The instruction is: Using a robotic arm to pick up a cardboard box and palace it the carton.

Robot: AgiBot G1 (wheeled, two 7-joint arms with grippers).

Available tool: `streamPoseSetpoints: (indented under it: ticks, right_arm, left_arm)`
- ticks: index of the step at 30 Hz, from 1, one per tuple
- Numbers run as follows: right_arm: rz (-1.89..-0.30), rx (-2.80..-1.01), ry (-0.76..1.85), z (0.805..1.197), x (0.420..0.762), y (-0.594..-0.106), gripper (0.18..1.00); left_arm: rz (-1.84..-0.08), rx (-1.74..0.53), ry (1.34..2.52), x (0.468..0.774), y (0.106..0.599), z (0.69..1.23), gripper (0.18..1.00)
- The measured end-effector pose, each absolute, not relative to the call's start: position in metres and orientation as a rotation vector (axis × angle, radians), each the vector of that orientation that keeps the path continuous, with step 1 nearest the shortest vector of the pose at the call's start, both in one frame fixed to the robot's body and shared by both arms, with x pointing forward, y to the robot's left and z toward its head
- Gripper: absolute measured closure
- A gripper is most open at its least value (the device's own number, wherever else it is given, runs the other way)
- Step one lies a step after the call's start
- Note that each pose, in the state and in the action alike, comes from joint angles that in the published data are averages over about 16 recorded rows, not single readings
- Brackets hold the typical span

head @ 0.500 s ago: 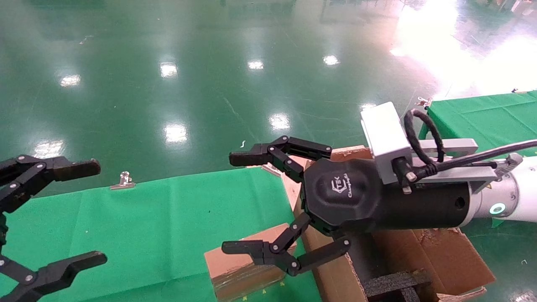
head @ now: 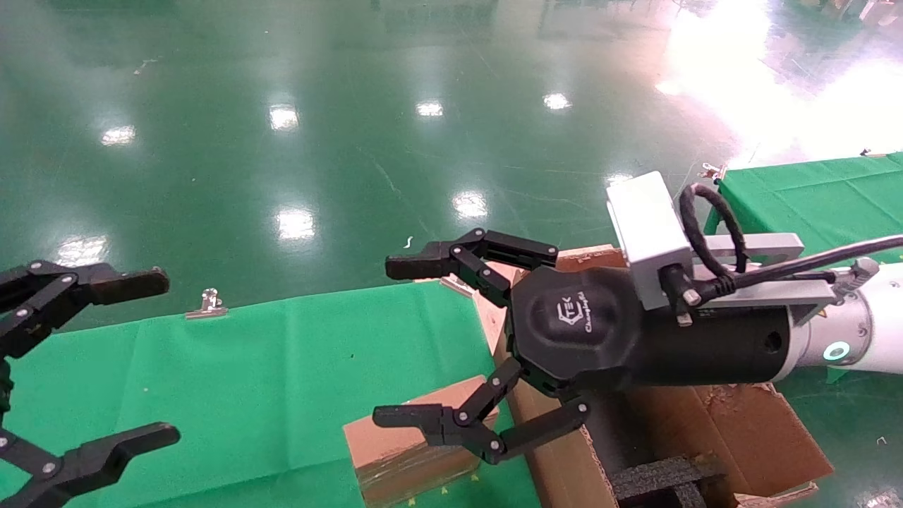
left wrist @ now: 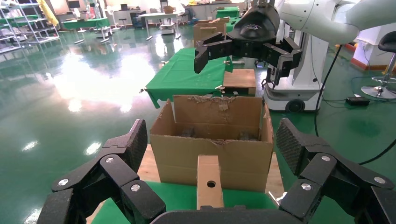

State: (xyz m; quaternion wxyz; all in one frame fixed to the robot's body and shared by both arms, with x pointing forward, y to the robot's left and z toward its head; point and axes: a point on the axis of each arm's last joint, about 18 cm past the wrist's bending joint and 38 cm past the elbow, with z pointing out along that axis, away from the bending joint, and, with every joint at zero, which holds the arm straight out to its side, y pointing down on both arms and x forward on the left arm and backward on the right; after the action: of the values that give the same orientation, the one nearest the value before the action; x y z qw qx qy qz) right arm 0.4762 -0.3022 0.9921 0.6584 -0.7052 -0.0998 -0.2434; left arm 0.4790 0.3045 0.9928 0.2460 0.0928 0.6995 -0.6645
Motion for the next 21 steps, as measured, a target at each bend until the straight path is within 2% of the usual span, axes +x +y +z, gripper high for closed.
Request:
streamPoseSetpoints:
  ticks: [12,21]
  right_arm:
    - [-0.550,-1.605,-0.225,0.991,0.477,-0.302,0.178]
    - [-0.558,-1.737,-0.215,0.976,0.488,-0.298,0.178]
  left_arm:
    - [-1.813,0.253,1.908,0.479,0.304,0.993,0.192]
    - [-1.813,0.253,1.908,0.479,0.304,0.993,0.257]
